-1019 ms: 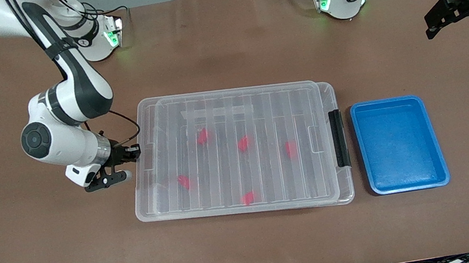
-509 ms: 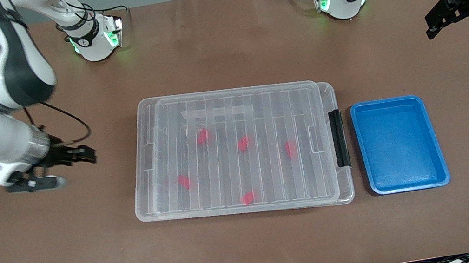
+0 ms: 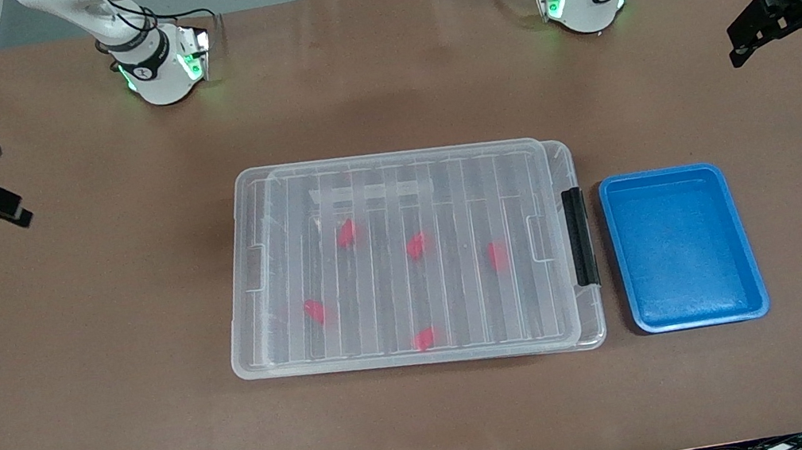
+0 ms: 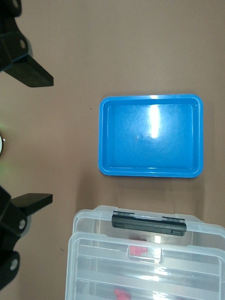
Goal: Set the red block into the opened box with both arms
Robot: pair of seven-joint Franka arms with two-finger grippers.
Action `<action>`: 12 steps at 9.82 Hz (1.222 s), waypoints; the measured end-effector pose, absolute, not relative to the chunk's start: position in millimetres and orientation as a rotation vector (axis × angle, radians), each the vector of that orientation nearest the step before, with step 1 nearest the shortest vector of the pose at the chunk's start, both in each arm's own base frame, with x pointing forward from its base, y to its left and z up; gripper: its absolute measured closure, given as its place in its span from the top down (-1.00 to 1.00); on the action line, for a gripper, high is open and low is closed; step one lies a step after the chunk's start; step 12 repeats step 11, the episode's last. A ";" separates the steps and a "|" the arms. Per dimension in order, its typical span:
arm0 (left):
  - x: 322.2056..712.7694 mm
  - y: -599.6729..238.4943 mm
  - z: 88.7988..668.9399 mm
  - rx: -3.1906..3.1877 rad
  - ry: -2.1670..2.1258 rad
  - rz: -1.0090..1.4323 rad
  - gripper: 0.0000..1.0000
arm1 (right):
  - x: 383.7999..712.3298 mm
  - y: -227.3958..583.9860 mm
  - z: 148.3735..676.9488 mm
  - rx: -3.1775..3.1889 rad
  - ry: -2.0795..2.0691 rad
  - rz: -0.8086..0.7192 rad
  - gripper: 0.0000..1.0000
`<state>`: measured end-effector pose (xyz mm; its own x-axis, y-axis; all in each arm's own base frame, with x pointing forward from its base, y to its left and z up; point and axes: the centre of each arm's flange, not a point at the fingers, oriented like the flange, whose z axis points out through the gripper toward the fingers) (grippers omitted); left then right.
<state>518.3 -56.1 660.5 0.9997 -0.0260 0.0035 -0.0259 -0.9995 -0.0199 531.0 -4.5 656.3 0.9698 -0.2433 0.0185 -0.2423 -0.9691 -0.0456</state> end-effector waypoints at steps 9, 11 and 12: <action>524.1 -56.5 662.6 -3.126 0.046 -0.015 1.00 | 542.6 -40.0 655.1 -3.088 0.292 -0.021 1.00; 524.0 -57.1 662.5 -3.126 0.048 -0.014 1.00 | 542.2 -39.8 654.8 -3.091 0.269 -0.015 1.00; 524.0 -57.1 662.5 -3.126 0.048 -0.014 1.00 | 542.2 -39.8 654.8 -3.091 0.269 -0.015 1.00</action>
